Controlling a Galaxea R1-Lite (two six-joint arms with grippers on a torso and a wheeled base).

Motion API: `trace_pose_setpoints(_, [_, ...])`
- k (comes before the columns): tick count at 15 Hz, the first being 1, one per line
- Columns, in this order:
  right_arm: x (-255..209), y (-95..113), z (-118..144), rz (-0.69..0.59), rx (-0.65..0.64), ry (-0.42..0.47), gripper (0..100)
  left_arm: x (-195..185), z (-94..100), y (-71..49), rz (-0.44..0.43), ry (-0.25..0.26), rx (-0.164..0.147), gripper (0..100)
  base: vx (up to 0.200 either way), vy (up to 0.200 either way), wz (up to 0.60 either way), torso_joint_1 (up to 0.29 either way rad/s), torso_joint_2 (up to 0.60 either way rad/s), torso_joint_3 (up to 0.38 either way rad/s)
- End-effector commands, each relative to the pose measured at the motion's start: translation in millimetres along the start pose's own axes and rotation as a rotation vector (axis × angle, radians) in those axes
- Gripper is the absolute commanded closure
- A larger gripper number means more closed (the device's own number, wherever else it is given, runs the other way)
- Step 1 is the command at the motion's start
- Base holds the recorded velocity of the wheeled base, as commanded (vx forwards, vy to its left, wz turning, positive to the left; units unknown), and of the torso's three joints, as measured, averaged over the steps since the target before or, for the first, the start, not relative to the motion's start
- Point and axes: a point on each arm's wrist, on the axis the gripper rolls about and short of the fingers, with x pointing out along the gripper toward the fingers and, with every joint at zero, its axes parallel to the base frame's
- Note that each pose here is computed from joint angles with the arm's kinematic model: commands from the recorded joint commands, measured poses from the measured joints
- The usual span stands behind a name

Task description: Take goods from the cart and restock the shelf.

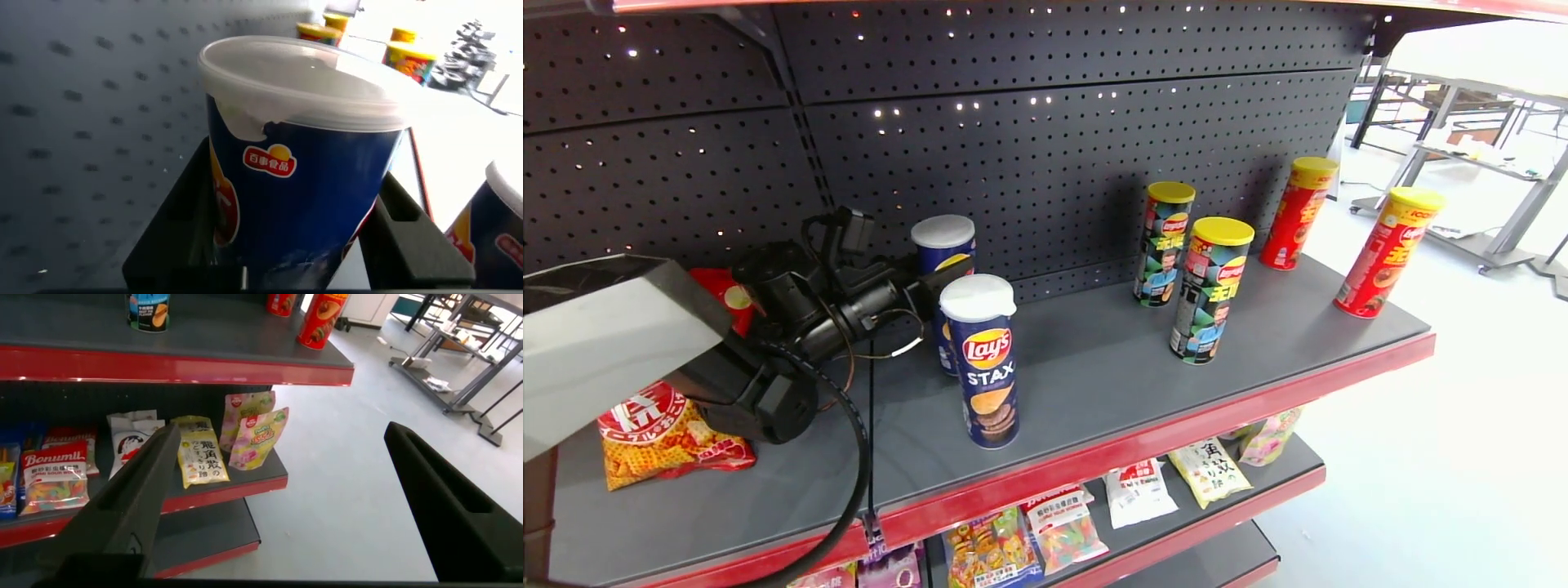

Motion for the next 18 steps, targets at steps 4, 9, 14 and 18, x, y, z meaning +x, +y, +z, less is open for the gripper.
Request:
trace_pose_setpoints(4, [0.0,0.0,-0.1,0.0,-0.01,0.0,0,3.1,-1.2,1.4,-0.004,0.002,-0.002,100,0.0,0.0,0.0,0.0,0.0,0.0])
trace_pose_setpoints(9, [0.0,0.0,-0.1,0.0,-0.011,0.0,0,8.7,-1.3,6.4,-0.001,-0.007,0.001,100,0.0,0.0,0.0,0.0,0.0,0.0])
trace_pose_setpoints(14, [0.0,0.0,-0.1,0.0,-0.011,0.0,0,8.2,-6.5,8.8,-0.001,0.004,-0.005,100,0.0,0.0,0.0,0.0,0.0,0.0])
trace_pose_setpoints(18, [0.0,0.0,-0.1,-0.001,-0.011,0.001,0,8.3,-8.3,9.2,0.0,0.006,-0.006,100,0.0,0.0,0.0,0.0,0.0,0.0])
